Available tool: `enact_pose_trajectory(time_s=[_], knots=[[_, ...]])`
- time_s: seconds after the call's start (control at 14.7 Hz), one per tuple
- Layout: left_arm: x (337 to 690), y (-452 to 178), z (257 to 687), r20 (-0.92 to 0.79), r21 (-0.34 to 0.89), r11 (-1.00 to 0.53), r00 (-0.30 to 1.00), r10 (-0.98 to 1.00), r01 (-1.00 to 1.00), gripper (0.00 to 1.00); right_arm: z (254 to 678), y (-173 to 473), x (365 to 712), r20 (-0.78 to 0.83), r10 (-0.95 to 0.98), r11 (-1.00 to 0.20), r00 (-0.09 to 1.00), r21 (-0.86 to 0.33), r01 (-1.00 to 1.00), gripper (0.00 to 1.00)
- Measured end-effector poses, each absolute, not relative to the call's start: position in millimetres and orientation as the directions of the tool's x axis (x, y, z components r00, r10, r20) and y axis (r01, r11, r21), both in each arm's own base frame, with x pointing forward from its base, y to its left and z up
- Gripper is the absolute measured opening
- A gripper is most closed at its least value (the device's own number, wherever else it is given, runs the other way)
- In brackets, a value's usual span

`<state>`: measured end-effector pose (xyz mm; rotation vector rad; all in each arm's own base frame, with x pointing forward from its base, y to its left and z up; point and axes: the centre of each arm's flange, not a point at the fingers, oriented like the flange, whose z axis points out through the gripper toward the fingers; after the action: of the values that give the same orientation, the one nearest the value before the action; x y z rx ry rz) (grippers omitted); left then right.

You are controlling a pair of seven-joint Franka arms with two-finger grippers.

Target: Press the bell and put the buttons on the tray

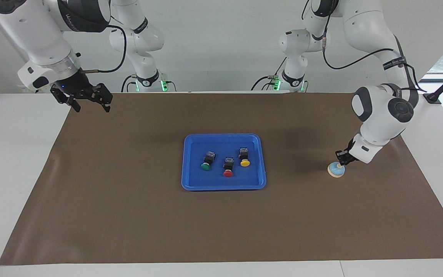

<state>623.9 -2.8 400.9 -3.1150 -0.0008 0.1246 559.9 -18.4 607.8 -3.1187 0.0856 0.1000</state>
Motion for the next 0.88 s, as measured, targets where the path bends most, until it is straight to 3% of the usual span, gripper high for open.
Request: enact_pose_trajectory(time_s=[0.47, 0.88], knots=[[549, -5, 547, -0.131, -0.04, -0.999, 0.991, 0.005, 0.0, 1.0, 608, -18, 560, -0.065, -0.054, -0.998, 0.996, -0.018, -0.055, 1.0], [535, -12, 551, -0.196, -0.042, -0.999, 0.981, -0.006, -0.014, 1.0, 608, -18, 560, -0.065, -0.054, -0.998, 0.996, -0.018, -0.055, 1.0]])
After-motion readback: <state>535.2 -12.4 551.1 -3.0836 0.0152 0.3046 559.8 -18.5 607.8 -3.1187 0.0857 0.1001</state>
